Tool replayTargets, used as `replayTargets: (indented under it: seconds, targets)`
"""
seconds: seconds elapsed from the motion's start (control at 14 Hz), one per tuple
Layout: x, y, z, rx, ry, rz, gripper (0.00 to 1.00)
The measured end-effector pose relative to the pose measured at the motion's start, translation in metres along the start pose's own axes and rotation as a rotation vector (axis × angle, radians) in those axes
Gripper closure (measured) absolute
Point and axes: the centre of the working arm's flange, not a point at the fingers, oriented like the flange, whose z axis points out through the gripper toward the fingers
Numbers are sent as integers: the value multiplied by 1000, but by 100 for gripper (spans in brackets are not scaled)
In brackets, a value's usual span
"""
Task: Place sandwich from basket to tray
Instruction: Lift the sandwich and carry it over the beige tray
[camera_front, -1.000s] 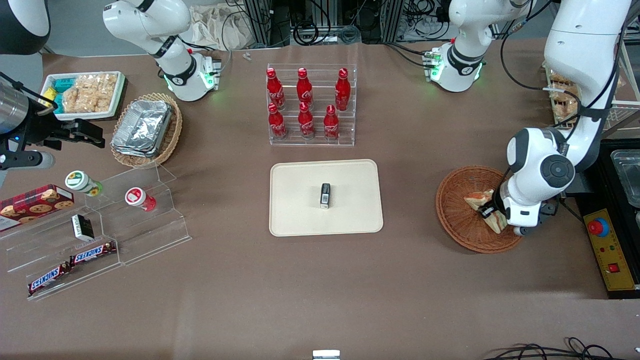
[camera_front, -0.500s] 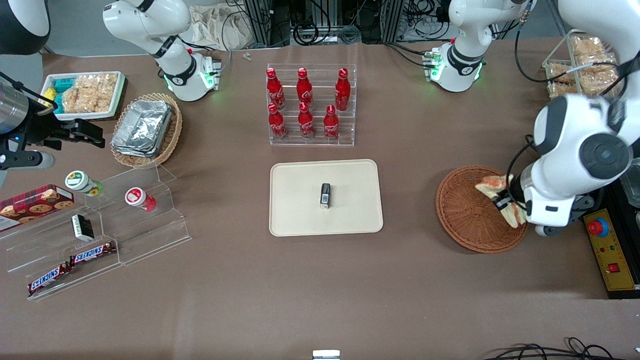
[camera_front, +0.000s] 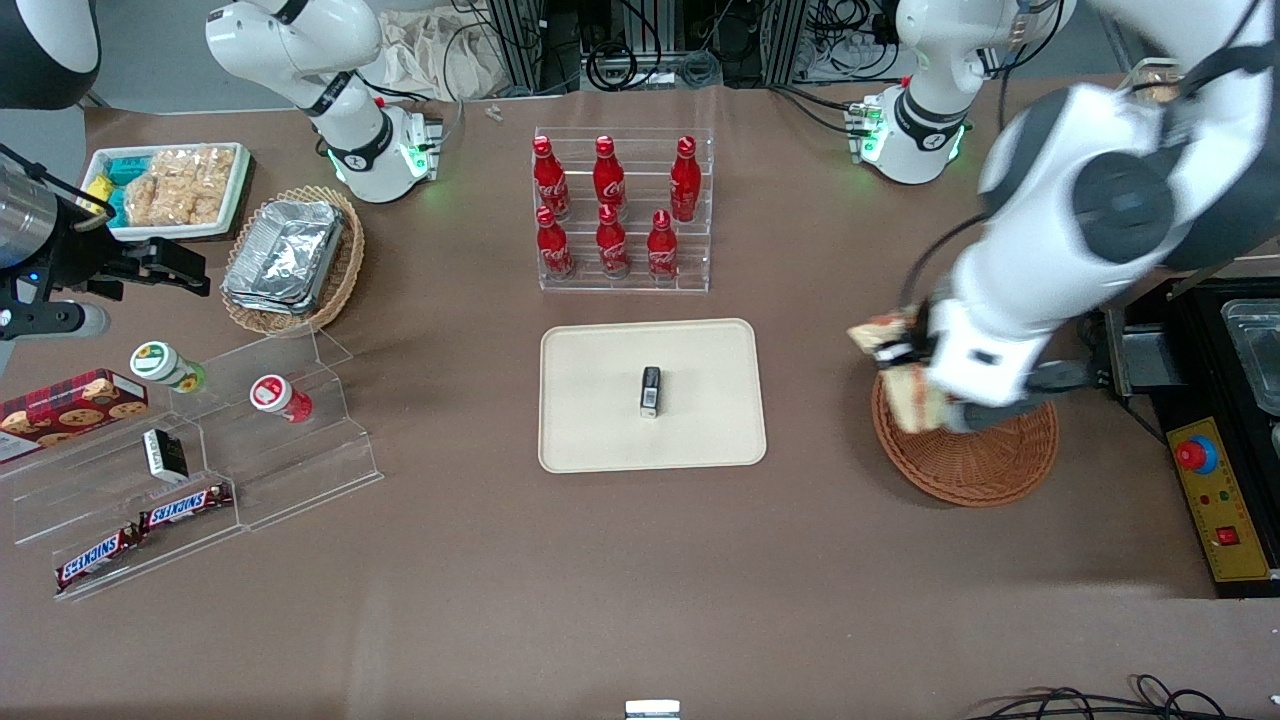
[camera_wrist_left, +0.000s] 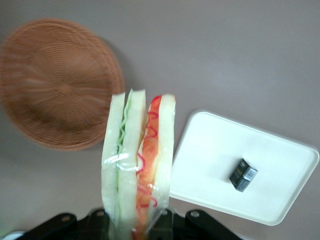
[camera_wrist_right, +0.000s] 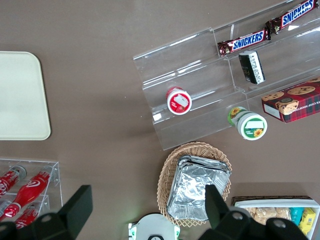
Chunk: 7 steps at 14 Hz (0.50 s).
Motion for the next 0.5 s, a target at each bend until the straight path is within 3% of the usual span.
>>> replayTargets:
  seconds: [0.14,0.21,0.5]
  targets:
    - [-22,54,64,-26,-8,94,80]
    - [-34,72,100,-20,-12,139,80]
    - [-65,107,215,61,-36,278,80]
